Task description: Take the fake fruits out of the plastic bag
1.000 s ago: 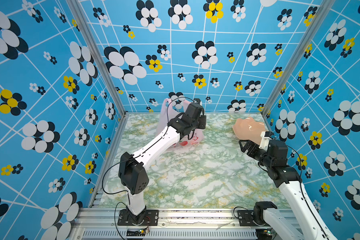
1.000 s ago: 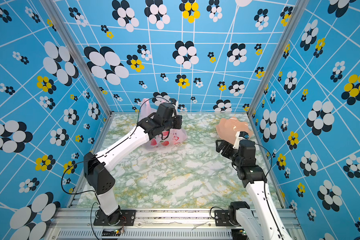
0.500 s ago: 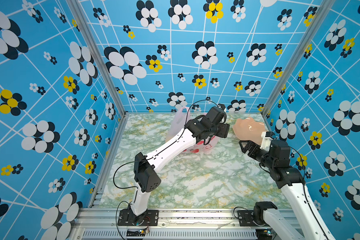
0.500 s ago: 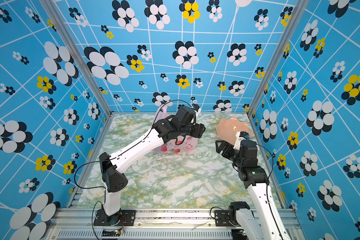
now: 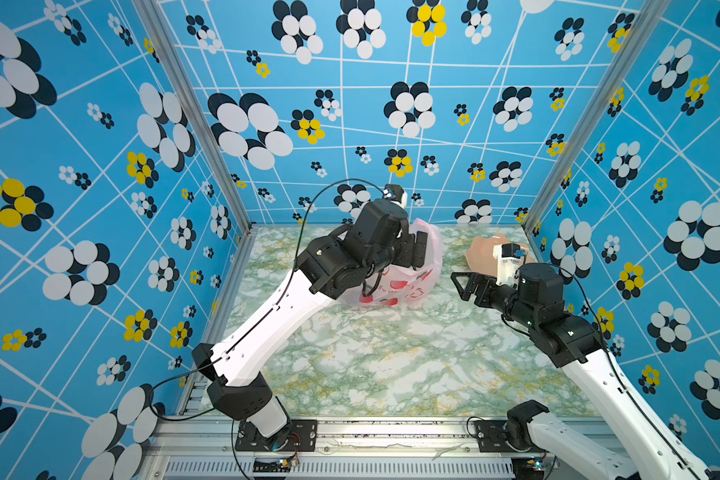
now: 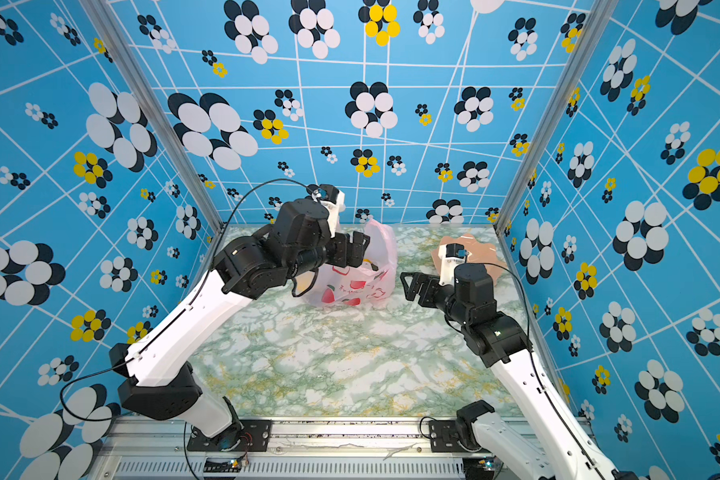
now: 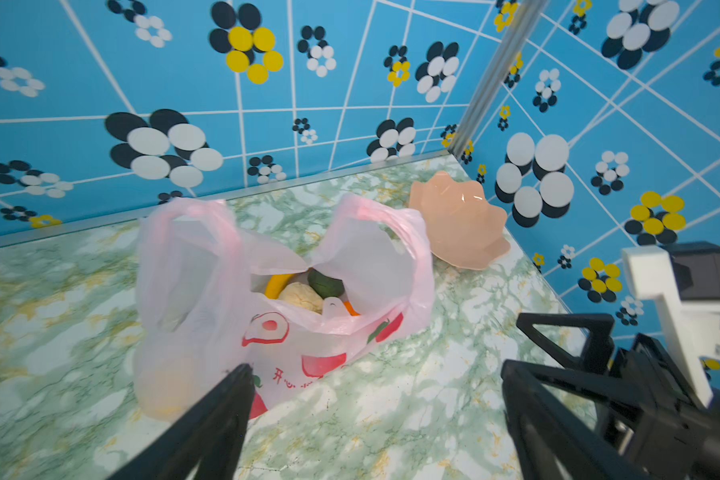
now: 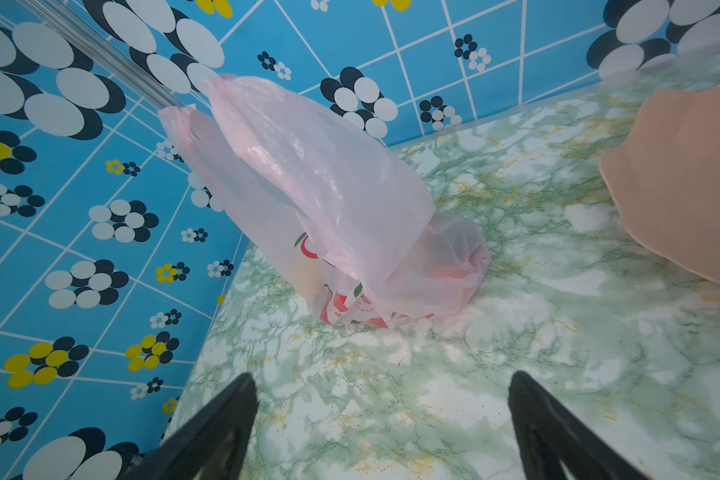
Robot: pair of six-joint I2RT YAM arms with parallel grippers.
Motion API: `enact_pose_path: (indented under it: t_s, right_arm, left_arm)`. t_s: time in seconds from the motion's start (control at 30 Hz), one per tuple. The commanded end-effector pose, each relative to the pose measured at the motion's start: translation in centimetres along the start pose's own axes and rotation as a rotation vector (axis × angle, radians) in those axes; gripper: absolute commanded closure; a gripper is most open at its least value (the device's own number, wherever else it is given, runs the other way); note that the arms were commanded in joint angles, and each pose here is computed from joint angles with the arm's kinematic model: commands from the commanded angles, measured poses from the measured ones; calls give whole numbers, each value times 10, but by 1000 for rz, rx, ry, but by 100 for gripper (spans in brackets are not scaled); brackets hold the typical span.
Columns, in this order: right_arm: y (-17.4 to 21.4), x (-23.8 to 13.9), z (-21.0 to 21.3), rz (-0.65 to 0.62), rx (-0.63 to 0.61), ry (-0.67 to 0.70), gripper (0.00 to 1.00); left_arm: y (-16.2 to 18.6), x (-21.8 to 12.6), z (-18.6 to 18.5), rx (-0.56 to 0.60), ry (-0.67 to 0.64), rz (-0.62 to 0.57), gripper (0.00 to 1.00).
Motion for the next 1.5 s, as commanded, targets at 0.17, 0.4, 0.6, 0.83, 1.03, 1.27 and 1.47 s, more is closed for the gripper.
enact_pose_path:
  t_s: [0.17, 0.4, 0.6, 0.83, 1.03, 1.27, 1.47]
  right_arm:
    - [-19, 18, 16, 4, -63, 34, 4]
    - [-35, 49, 26, 37, -60, 45, 7]
    - [-48, 76, 33, 57, -60, 70, 15]
    - [-66, 104, 35, 70, -88, 160, 47]
    - [-91, 118, 48, 30, -102, 157, 81]
    - [-139, 124, 64, -60, -112, 165, 93]
    - [-141, 105, 67, -92, -88, 105, 94]
  left_arm:
    - [-2, 76, 38, -63, -150, 110, 5]
    - [-3, 118, 55, -70, -292, 149, 6]
    - [2, 133, 75, -104, -324, 189, 23]
    - [5, 119, 100, -190, -249, 170, 55]
    - [-10, 102, 127, -255, -171, 78, 86]
    - [-71, 91, 136, -264, -7, -55, 97]
    - [-69, 67, 135, -263, 43, -87, 97]
Point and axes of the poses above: each gripper's point midway between its finger pads, its own x axis out along the fingers, its own z axis along the line the jaws close on, y = z × x, the point moved 10 cm from there along -x, back along the fingers, and after that the axes turned 1 degree about -x, right-handed, at the moved point
